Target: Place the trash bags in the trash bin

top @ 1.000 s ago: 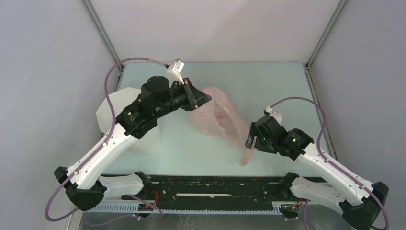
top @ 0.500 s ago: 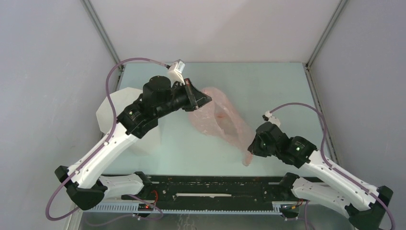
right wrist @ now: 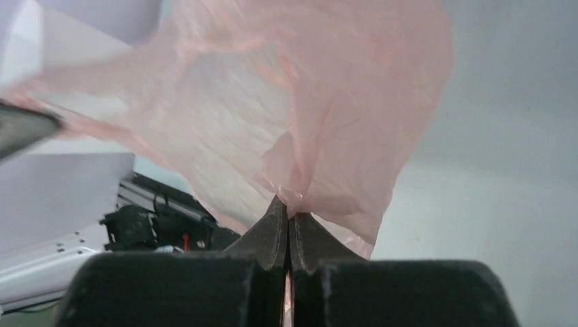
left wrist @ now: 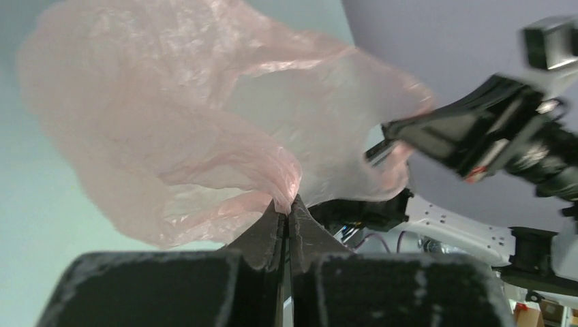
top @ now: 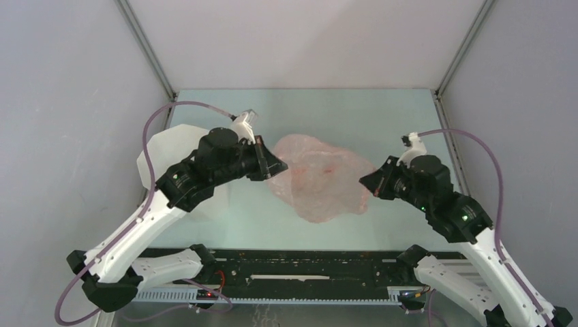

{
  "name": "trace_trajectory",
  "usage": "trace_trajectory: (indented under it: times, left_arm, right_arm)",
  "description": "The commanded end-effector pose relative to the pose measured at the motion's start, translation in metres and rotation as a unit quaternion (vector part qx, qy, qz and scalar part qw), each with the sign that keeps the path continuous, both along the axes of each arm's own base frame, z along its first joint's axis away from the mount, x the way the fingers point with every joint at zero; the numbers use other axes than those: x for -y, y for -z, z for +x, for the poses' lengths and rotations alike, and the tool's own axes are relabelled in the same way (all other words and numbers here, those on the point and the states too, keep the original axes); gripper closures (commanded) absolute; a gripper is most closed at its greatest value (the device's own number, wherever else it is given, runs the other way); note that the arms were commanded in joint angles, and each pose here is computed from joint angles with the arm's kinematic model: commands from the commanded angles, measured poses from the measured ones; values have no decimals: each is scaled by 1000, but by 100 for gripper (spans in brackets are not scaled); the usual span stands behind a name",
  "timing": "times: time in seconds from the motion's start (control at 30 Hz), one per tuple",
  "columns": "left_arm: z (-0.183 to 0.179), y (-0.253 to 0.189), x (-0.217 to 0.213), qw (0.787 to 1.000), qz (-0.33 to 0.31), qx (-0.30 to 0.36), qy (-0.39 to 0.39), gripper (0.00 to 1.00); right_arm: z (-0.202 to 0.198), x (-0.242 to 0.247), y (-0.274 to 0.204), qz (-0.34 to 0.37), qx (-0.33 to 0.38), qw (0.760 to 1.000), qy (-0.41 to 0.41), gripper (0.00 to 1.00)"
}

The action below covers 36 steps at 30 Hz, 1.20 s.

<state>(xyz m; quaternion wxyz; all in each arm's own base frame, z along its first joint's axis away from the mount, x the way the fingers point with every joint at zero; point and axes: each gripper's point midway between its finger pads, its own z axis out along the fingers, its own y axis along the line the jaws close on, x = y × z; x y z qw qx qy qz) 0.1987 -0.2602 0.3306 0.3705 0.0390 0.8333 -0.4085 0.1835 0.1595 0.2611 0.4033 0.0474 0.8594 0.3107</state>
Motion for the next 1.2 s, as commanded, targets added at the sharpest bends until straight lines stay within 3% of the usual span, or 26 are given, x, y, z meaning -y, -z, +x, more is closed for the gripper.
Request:
trace_trajectory:
  times: [0.0, 0.1, 0.2, 0.3, 0.53, 0.67, 0.97, 1.1, 1.17]
  left_arm:
    - [-17, 30, -25, 999, 45, -18, -8, 93]
    - [-23, 51, -32, 998, 56, -37, -16, 92]
    - [-28, 70, -33, 996, 66, -62, -15, 83]
    - [-32, 83, -32, 993, 86, -80, -6, 70]
    - [-33, 116, -47, 979, 171, -107, -17, 27]
    - [-28, 125, -58, 969, 212, -118, -39, 19]
    - [-2, 88, -63, 972, 206, -61, -92, 30]
    - [6, 74, -46, 978, 185, -51, -77, 70]
    - [6, 58, -29, 986, 156, -38, -49, 78]
  right_arm:
    - [0, 3, -40, 22, 60, 998, -24, 100]
    - [1, -2, -44, 30, 65, 997, -34, 100]
    - [3, -3, -45, 29, 66, 997, -37, 100]
    - [3, -5, -44, 32, 63, 997, -41, 100]
    - [5, -5, -46, 33, 67, 996, -38, 100]
    - [11, -3, -46, 27, 68, 997, -35, 100]
    - [10, 0, -36, 8, 53, 998, -38, 100]
    - [5, 0, -29, -3, 43, 998, -53, 100]
    - [3, -6, -26, -1, 35, 997, -70, 100]
